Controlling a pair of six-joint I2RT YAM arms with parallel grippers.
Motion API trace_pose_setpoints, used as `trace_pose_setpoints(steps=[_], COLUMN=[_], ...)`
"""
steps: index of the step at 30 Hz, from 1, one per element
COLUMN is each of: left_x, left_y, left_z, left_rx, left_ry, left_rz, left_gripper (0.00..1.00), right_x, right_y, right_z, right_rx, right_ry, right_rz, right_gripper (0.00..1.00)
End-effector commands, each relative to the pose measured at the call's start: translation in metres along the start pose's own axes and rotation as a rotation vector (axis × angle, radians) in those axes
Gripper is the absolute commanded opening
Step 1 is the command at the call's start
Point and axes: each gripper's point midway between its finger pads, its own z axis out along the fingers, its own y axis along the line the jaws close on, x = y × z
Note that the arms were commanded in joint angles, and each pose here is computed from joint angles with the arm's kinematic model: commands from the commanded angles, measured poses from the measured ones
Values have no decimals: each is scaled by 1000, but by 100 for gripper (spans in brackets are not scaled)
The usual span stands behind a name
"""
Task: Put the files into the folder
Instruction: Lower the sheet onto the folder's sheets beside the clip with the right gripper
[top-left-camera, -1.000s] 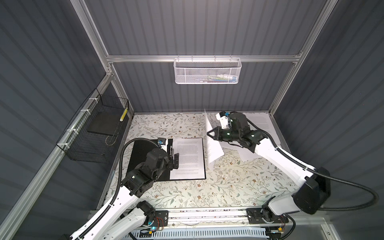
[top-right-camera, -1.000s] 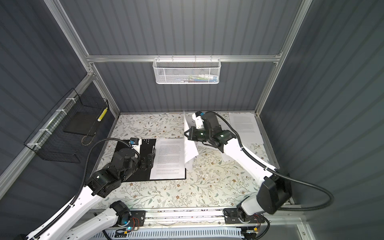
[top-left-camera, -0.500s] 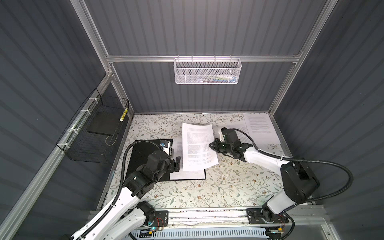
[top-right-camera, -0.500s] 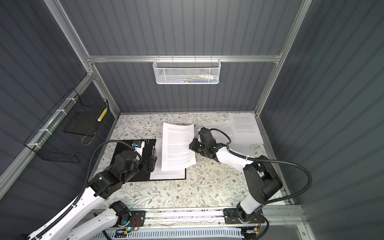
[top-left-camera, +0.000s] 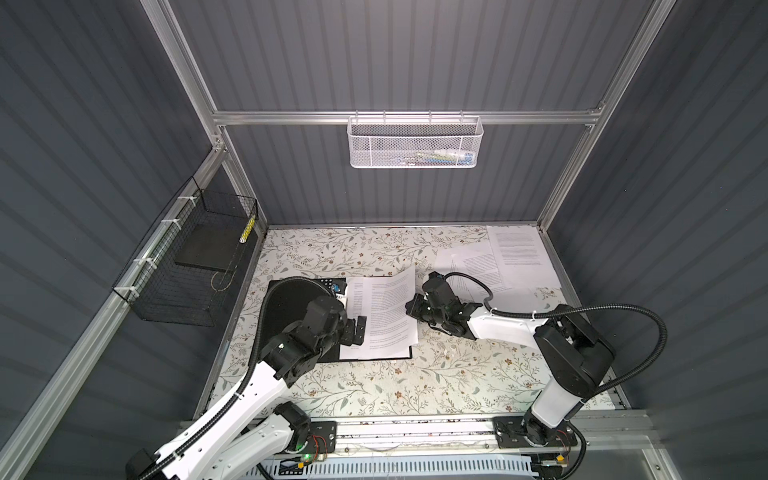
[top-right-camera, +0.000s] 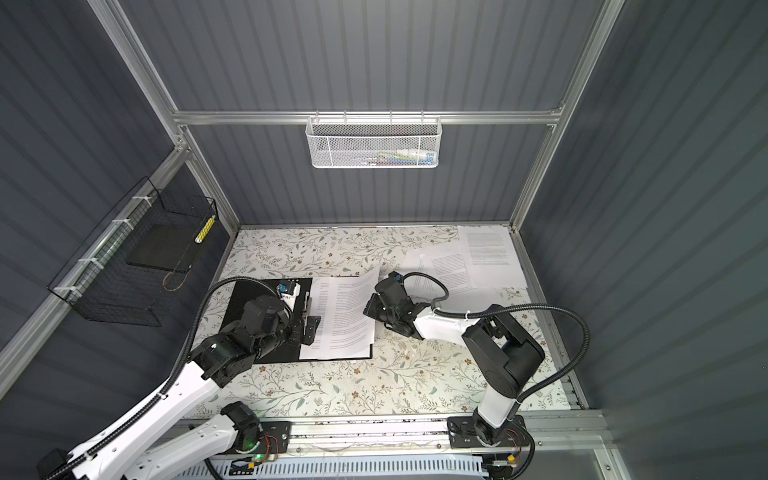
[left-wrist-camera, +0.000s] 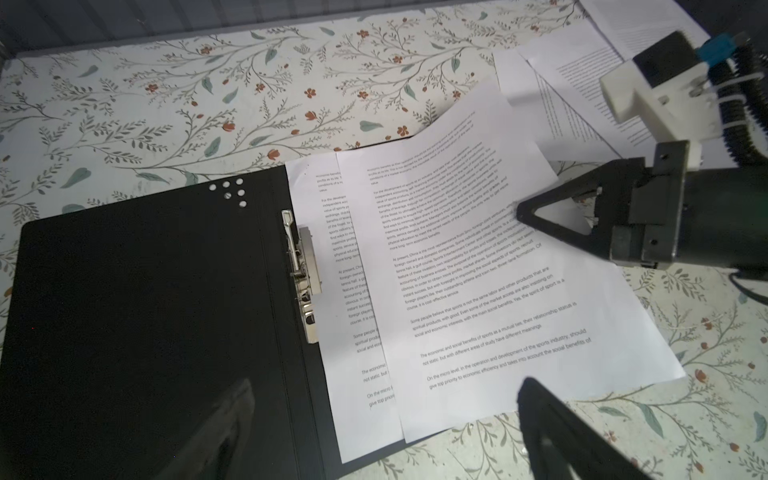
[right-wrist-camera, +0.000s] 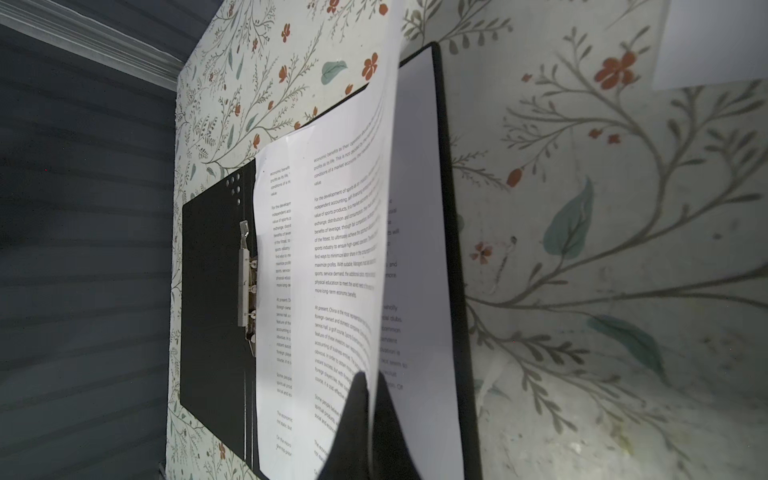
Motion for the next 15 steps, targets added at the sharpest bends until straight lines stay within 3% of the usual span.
trace_pose_setpoints(steps=[1,15], left_x=[-5,-3], left_y=[-3,-1], left_z=[-4,-2], left_rx=[16,8], left_ry=[27,28], left_rz=[2,3], left_gripper=[100,100], right_x=[-4,7], right_y=[8,21], right_z=[7,29], right_rx=[-13,-43], right_ry=[-40,-7], right_rz=[27,36], right_gripper=[0,0])
